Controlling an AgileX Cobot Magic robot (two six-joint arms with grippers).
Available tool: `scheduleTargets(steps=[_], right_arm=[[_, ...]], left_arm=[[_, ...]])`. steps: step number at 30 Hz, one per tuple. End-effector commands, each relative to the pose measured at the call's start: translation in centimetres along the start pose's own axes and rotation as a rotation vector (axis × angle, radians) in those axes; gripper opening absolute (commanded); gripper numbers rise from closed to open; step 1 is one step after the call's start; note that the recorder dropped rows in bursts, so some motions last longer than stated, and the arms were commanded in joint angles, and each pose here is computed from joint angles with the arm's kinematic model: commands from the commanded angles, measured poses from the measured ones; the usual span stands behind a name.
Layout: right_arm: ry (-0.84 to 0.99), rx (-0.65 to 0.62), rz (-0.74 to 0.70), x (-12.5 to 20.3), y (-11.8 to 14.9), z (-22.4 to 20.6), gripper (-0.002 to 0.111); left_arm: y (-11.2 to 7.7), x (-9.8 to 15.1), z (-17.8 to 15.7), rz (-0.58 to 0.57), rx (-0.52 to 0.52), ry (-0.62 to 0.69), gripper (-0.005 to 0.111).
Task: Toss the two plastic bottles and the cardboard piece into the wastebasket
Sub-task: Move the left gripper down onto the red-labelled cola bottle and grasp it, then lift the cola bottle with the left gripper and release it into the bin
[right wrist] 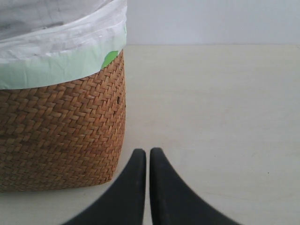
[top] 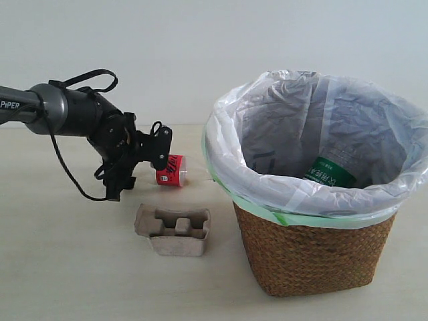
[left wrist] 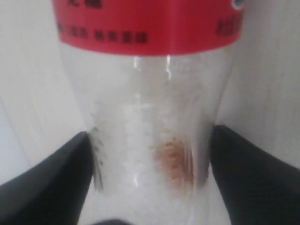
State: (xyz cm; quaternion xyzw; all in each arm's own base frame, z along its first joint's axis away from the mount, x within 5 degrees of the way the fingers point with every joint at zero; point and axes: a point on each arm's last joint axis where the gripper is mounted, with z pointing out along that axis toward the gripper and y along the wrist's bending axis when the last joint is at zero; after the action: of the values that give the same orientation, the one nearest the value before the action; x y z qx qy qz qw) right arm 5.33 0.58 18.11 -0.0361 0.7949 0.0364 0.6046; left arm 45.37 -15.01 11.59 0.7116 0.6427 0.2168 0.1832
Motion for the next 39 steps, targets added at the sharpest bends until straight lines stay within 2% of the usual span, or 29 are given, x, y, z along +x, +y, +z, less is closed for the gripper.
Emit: scheduleTargets(steps=[1, 5, 10, 13, 14, 15, 18, 19, 22, 25, 28, 33, 39], right_arm=[[-0.015, -0.001, -0.002, -0.1, 0.0, 0.0, 0.000], [-0.015, -0.001, -0.002, -0.1, 0.0, 0.0, 0.000], [-0.015, -0.001, -0.002, -0.1, 0.0, 0.0, 0.000], [-0.015, -0.001, -0.002, -0.1, 0.0, 0.0, 0.000], [-0.015, -0.001, -0.002, -0.1, 0.0, 0.0, 0.000], [-0.015, -0.001, -0.002, -0.1, 0.0, 0.0, 0.000], [-0.015, -0.001, -0.002, -0.1, 0.0, 0.0, 0.000], [-0.015, -0.001, -0.002, -0.1, 0.0, 0.0, 0.000], [-0.015, -0.001, -0.002, -0.1, 0.0, 0.0, 0.000], [-0.015, -0.001, -0.002, -0.1, 0.0, 0.0, 0.000], [-0.015, -0.001, -0.002, -0.1, 0.0, 0.0, 0.000], [-0.013, -0.001, -0.002, -0.1, 0.0, 0.0, 0.000], [-0.013, -0.001, -0.002, -0.1, 0.0, 0.0, 0.000]], left_arm=[[0.0, -0.1, 0.2, 0.014, -0.014, -0.004, 0.047], [0.0, 0.2, -0.1, -0.015, -0.003, 0.018, 0.027], [1.1, 1.0, -2.1, -0.229, -0.036, 0.055, 0.004], [2.7, 3.0, -4.7, -0.472, -0.064, 0.021, 0.004], [3.2, 4.0, -5.9, -0.588, -0.050, -0.012, 0.004], [4.0, 5.7, -8.0, -0.738, -0.035, -0.060, 0.004], [4.9, 9.0, -12.6, -0.990, -0.010, -0.155, 0.004], [4.8, 10.5, -15.4, -1.101, -0.010, -0.239, 0.004], [3.4, 12.7, -21.3, -1.273, -0.056, -0.420, 0.004], [0.0, 13.9, -25.8, -1.423, -0.140, -0.522, 0.004], [-4.2, 13.5, -28.0, -1.493, -0.172, -0.562, 0.004], [-8.5, 12.8, -29.2, -1.541, -0.171, -0.580, 0.004], [-12.7, 13.2, -27.8, -1.674, -0.243, -0.534, 0.004]])
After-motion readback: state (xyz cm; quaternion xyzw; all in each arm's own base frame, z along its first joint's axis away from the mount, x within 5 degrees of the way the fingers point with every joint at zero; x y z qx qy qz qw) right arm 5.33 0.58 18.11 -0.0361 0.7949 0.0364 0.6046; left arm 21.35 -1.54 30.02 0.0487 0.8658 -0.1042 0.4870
